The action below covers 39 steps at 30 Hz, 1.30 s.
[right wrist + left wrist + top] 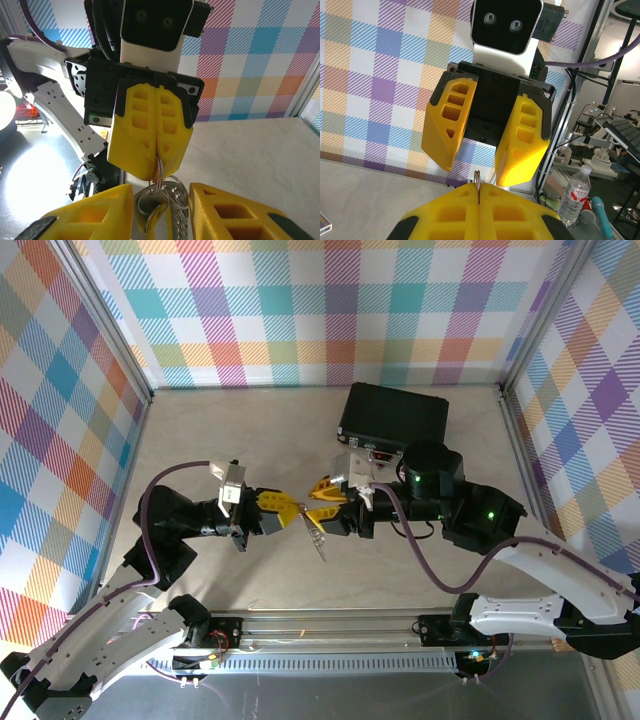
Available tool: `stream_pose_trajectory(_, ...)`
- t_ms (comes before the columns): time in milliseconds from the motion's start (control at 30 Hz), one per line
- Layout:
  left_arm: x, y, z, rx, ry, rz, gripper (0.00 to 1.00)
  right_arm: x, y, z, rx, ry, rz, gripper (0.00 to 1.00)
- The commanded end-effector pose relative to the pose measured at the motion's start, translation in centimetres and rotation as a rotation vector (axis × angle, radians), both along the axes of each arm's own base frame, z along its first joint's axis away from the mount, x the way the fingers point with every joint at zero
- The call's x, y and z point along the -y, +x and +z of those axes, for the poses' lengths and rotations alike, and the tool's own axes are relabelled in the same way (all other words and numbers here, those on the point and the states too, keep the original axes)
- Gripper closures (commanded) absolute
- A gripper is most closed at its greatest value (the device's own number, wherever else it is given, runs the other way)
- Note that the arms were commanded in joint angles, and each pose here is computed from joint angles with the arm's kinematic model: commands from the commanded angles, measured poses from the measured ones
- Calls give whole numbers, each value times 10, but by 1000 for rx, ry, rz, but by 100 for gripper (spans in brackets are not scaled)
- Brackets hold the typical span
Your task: Put the keys on the keyring
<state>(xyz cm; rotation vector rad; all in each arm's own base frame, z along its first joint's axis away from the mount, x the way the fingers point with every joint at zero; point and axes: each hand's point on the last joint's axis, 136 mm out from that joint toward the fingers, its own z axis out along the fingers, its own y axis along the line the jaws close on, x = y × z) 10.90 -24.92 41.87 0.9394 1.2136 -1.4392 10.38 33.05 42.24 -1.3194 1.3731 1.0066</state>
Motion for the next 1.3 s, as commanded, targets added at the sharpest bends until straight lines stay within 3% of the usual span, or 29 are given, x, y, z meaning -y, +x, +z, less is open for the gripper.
stream_pose_trajectory(0, -5, -9, 8, 65, -32, -2, 100, -7, -2, 3, -20, 29, 29, 67)
stream_pose_trajectory(933, -8, -9, 5, 78, -25, 23, 100, -8, 2, -3, -148, 66, 96, 67)
stream_pose_trajectory(1267, -5, -7, 4, 77, -25, 15, 100, -12, -1, -10, -165, 48, 124, 77)
